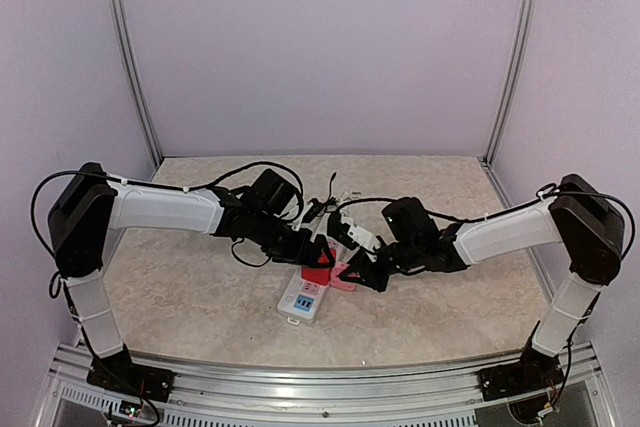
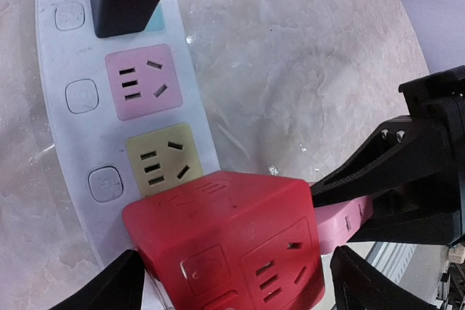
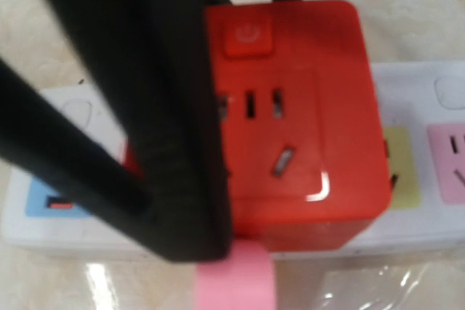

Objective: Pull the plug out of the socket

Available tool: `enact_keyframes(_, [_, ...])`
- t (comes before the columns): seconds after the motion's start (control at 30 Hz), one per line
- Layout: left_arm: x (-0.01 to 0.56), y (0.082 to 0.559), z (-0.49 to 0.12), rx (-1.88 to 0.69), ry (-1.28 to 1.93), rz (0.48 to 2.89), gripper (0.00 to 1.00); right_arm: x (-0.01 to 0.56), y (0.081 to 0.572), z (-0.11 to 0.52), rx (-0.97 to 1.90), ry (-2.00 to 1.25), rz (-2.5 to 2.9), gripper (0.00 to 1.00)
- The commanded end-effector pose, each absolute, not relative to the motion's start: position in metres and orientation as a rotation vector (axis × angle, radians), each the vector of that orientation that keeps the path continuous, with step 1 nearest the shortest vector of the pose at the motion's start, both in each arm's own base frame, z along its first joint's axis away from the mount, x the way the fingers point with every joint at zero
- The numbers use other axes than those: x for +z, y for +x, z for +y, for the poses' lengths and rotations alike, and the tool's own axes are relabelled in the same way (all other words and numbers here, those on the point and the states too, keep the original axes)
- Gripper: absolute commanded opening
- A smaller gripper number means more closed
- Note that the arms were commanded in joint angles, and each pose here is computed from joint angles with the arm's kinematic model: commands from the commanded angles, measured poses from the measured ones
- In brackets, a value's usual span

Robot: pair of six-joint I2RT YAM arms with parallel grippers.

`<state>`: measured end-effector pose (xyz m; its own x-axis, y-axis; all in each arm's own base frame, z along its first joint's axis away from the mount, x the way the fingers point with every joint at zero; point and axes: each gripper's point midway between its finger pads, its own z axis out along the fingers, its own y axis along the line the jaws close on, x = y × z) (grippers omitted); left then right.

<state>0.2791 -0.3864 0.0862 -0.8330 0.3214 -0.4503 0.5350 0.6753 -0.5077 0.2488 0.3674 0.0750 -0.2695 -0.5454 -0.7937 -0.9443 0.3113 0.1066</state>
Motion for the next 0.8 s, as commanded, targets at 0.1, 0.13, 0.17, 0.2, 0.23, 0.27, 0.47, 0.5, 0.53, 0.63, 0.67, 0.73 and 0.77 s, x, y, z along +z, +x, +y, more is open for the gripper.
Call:
enact_keyframes(0.1, [0.074,0.28,-0.382,-0.904,0.657,2.617,0.81,0.072,0.245,0.366,0.77,-1.324,1.95,0.0])
enact_keyframes(0.13, [0.073,0.281,-0.38,-0.898,0.652,2.623,0.81,0.071,0.244,0.365,0.767,-1.325,1.954,0.0])
enact_keyframes(0.17, [0.072,0.281,-0.379,-0.891,0.647,2.628,0.81,0.07,0.244,0.364,0.763,-1.324,1.959,0.0])
enact_keyframes(0.2, [0.07,0.282,-0.377,-0.885,0.64,2.636,0.8,0.069,0.243,0.363,0.76,-1.325,1.962,0.0])
enact_keyframes(0.23, [0.069,0.282,-0.375,-0.882,0.634,2.64,0.8,0.068,0.243,0.362,0.756,-1.324,1.969,0.0])
enact_keyframes(0.27, [0.068,0.283,-0.373,-0.881,0.627,2.642,0.79,0.066,0.242,0.361,0.753,-1.325,1.973,0.0])
enact_keyframes(0.47, [0.064,0.287,-0.364,-0.863,0.598,2.66,0.76,0.062,0.237,0.351,0.736,-1.316,1.994,0.0])
enact_keyframes(0.5, [0.063,0.287,-0.364,-0.862,0.598,2.662,0.76,0.06,0.236,0.349,0.73,-1.317,2.0,0.0])
enact_keyframes(0.53, [0.062,0.287,-0.363,-0.86,0.598,2.665,0.75,0.061,0.235,0.348,0.726,-1.316,2.0,0.0])
enact_keyframes(0.63, [0.058,0.287,-0.361,-0.854,0.596,2.677,0.74,0.058,0.234,0.343,0.711,-1.314,2.012,0.0])
enact_keyframes(0.67, [0.057,0.287,-0.361,-0.854,0.596,2.677,0.74,0.057,0.234,0.342,0.705,-1.314,2.016,0.0])
enact_keyframes(0.73, [0.056,0.287,-0.36,-0.851,0.593,2.68,0.73,0.054,0.233,0.34,0.691,-1.316,2.027,0.0])
enact_keyframes(0.77, [0.056,0.288,-0.359,-0.847,0.59,2.681,0.73,0.052,0.233,0.338,0.684,-1.315,2.034,0.0])
